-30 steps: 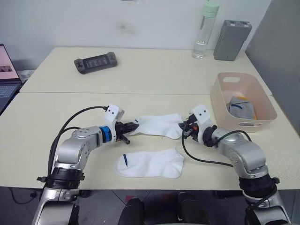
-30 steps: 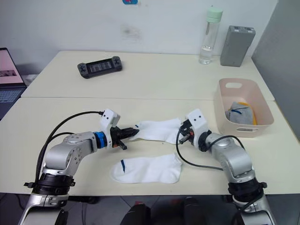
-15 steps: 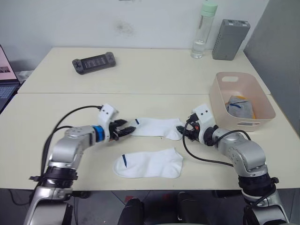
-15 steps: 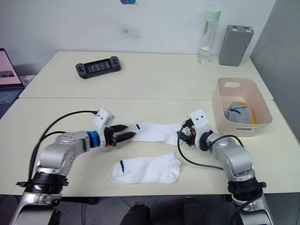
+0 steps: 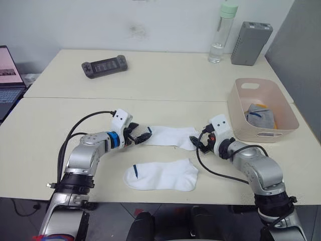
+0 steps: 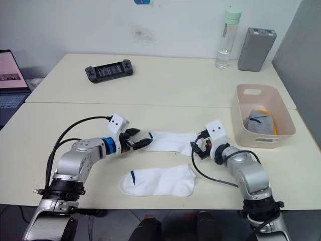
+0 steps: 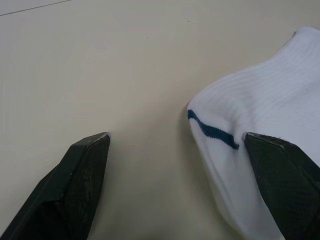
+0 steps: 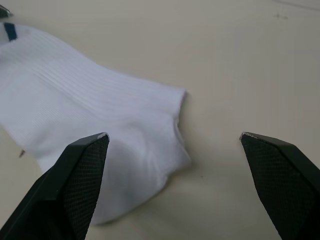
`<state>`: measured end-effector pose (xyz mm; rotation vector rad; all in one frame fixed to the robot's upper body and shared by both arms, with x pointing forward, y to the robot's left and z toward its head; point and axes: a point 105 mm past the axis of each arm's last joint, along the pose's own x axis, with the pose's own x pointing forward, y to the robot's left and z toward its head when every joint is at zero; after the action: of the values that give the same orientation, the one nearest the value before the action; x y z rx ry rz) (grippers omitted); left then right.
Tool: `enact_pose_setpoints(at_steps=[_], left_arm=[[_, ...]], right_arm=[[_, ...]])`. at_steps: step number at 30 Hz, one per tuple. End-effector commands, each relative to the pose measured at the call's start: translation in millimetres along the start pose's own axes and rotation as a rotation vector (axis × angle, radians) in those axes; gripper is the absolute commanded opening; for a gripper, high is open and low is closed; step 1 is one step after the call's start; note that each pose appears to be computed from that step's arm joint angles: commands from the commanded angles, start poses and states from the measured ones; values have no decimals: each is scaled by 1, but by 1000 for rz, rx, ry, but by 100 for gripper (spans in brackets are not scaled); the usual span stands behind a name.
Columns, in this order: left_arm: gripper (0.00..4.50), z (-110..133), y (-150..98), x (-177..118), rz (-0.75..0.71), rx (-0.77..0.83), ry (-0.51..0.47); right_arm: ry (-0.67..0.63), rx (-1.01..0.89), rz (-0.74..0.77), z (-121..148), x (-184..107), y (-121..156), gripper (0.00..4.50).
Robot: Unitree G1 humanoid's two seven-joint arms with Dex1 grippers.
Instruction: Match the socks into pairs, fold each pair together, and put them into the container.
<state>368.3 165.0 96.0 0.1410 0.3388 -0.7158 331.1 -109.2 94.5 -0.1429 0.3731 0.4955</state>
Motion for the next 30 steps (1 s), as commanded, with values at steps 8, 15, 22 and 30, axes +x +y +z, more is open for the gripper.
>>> enact_pose_setpoints(at_steps=[8,15,22,30], left_arm=[[202,-5,-13,6,-51,-26,19],[2,19,-22,-13,-103,-81,-112],[2,47,-24,-47,-169,-176,-167],[2,17,-49,-106,-316,-299,36]], right_arm=[[-16,-20,69,0,6,20,144],[-101,25,134,20,-12,21,0],[-174,72,300,49,-50,40,0],[-114,100,566,38,-107,78,0]])
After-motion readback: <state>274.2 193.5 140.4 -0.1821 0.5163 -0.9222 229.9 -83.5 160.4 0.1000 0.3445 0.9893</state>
